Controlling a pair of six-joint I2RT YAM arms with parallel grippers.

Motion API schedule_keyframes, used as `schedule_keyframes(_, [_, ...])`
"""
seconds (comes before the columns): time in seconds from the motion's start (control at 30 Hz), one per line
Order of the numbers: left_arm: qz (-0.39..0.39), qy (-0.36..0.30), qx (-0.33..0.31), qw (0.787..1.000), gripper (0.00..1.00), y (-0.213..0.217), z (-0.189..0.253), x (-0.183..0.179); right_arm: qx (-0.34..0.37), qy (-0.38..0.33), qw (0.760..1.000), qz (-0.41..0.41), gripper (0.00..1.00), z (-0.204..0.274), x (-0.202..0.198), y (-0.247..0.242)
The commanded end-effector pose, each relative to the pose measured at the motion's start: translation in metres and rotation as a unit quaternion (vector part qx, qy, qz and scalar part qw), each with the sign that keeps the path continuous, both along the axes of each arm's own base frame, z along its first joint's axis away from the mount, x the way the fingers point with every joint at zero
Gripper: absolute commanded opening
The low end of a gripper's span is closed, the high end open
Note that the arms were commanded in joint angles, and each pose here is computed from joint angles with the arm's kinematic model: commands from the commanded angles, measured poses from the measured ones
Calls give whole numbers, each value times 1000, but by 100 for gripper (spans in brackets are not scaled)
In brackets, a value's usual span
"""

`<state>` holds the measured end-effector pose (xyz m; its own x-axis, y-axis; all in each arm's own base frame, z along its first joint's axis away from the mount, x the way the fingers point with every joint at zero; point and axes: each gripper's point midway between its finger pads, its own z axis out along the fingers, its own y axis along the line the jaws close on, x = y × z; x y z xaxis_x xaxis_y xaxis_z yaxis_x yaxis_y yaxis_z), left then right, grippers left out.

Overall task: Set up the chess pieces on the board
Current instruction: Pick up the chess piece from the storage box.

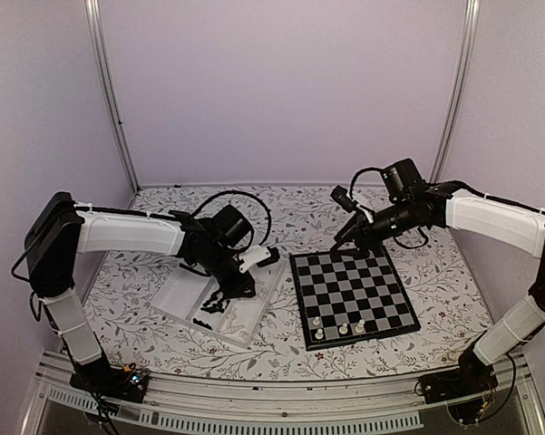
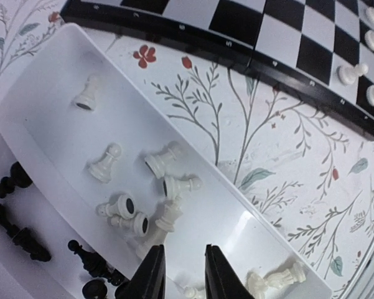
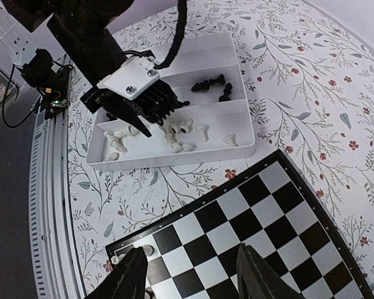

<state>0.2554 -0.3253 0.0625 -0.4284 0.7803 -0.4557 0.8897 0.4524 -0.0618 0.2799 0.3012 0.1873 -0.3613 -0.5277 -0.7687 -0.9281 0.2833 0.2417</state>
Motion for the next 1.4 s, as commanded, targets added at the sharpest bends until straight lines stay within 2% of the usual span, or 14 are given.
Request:
schedule_keyframes(0.0, [-45, -2, 54, 998, 24, 6, -13, -2, 13, -40, 999, -10, 52, 7, -5, -25])
schedule_keyframes(0.17, [-53, -1, 73, 996, 23, 5, -23, 0, 23, -65, 997, -16, 52, 15, -13, -34])
schedule_keyframes(0.57, [-60, 18, 115, 991, 24, 9, -48, -9, 27, -59, 998, -12, 52, 11, -14, -33])
schedule_keyframes(0.83, [-57, 24, 175, 983, 23, 18, -70, -21, 27, -58, 998, -10, 52, 10, -16, -33])
schedule_keyframes(1.07, [-13, 24, 234, 972, 24, 36, -71, -23, 30, -54, 998, -6, 52, 10, -15, -31])
schedule_keyframes(1.23, [9, 45, 263, 964, 12, 50, -74, -32, 29, -50, 998, -5, 52, 8, -15, -30])
schedule_keyframes(1.37, [19, 59, 262, 963, 3, 52, -75, -37, 31, -46, 998, -3, 52, 8, -15, -29])
